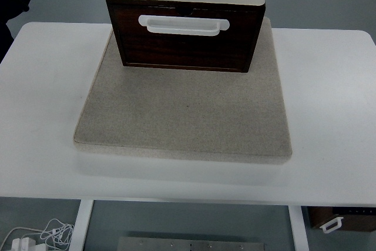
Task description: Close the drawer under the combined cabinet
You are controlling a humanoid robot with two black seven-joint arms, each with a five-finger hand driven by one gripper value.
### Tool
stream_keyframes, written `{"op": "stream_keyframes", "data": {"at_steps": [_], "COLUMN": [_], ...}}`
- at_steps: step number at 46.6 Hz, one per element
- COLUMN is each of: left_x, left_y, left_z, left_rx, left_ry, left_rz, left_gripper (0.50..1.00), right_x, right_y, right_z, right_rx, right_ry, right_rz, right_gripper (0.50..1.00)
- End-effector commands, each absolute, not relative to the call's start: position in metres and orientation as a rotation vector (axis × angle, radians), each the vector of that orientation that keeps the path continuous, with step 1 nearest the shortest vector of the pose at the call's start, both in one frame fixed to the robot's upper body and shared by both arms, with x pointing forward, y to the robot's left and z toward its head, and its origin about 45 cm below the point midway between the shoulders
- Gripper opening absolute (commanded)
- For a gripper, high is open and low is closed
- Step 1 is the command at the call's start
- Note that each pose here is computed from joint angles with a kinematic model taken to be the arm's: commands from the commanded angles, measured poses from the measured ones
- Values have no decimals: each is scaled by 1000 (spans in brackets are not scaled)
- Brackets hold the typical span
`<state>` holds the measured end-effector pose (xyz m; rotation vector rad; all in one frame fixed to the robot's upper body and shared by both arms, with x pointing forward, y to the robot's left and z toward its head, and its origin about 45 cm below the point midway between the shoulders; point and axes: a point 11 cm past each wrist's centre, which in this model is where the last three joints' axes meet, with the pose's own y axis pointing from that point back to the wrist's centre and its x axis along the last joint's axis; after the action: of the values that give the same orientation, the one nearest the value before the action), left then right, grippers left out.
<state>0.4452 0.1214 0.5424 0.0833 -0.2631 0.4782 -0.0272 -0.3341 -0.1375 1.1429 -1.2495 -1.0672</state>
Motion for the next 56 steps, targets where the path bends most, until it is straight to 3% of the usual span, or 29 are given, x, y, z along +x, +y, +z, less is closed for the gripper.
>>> {"op": "stream_keyframes", "data": {"at_steps": [1, 16, 26, 39, 56], "left_x": [450, 452, 461, 500, 521], "left_y": [135, 195, 240, 301, 363], "left_z": [565, 634, 652, 631, 596], "left_rx": [-32, -448, -663, -808, -864], "left_ry": [-264, -291, -279, -65, 135], "left_rz": [513, 603, 727, 1059, 1313], "left_gripper": [996, 996, 996, 996, 996], "right_x": [-27, -27, -27, -27, -27], "right_y": [-334, -334, -334, -334, -334], "right_z": [-137, -137, -137, -137, -137], "right_rx": [1143, 1143, 1143, 1142, 1143], "right_ry": [-1250, -1250, -1250, -1251, -1250], "right_rz": [-1067, -1067, -1067, -1068, -1067], "right_gripper": [952, 952, 952, 952, 952]}}
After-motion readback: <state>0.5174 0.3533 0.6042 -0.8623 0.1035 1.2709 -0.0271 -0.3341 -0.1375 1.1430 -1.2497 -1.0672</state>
